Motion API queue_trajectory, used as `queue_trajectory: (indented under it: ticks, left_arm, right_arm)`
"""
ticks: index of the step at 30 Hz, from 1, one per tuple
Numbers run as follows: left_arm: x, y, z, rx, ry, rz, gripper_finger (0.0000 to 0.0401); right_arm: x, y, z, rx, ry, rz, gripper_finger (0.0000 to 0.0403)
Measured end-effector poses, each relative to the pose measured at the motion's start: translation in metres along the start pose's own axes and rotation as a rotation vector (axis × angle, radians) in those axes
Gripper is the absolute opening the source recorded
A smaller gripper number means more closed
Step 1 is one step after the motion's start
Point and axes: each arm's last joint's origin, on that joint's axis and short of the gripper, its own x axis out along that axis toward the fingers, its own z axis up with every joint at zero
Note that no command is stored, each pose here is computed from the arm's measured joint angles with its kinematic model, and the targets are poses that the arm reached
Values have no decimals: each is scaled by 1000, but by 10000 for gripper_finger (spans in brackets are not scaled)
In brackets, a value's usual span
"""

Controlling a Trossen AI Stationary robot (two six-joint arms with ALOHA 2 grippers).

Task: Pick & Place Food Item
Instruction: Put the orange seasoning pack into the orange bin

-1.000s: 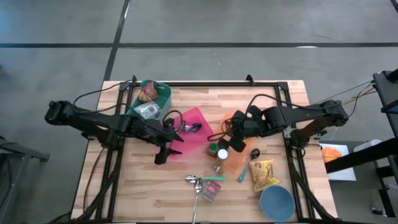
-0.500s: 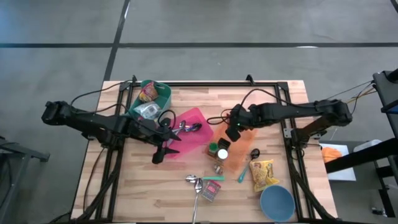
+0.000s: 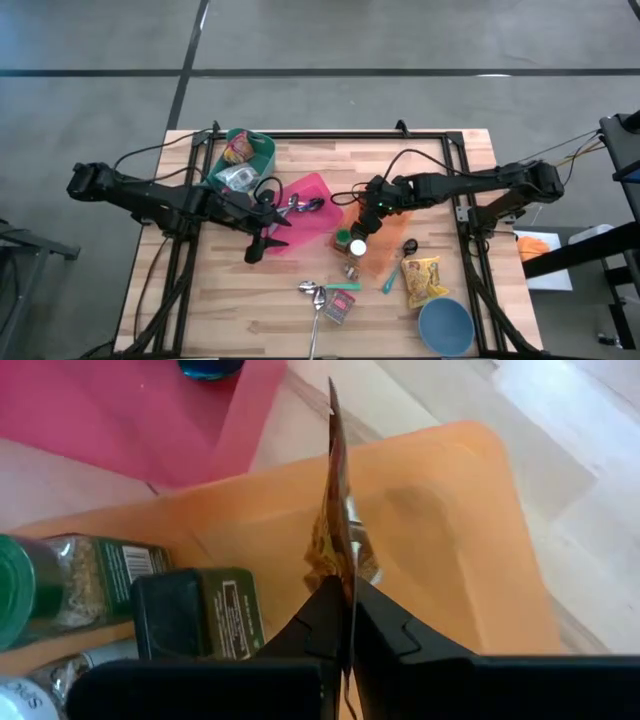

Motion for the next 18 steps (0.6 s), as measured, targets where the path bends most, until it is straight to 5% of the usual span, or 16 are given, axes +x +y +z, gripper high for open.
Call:
queue_trajectory:
  ticks: [18]
  left_arm:
    - [0,0,0,0,1,0,258]
  right_arm:
    - [9,12,-3,-52,14,13,8]
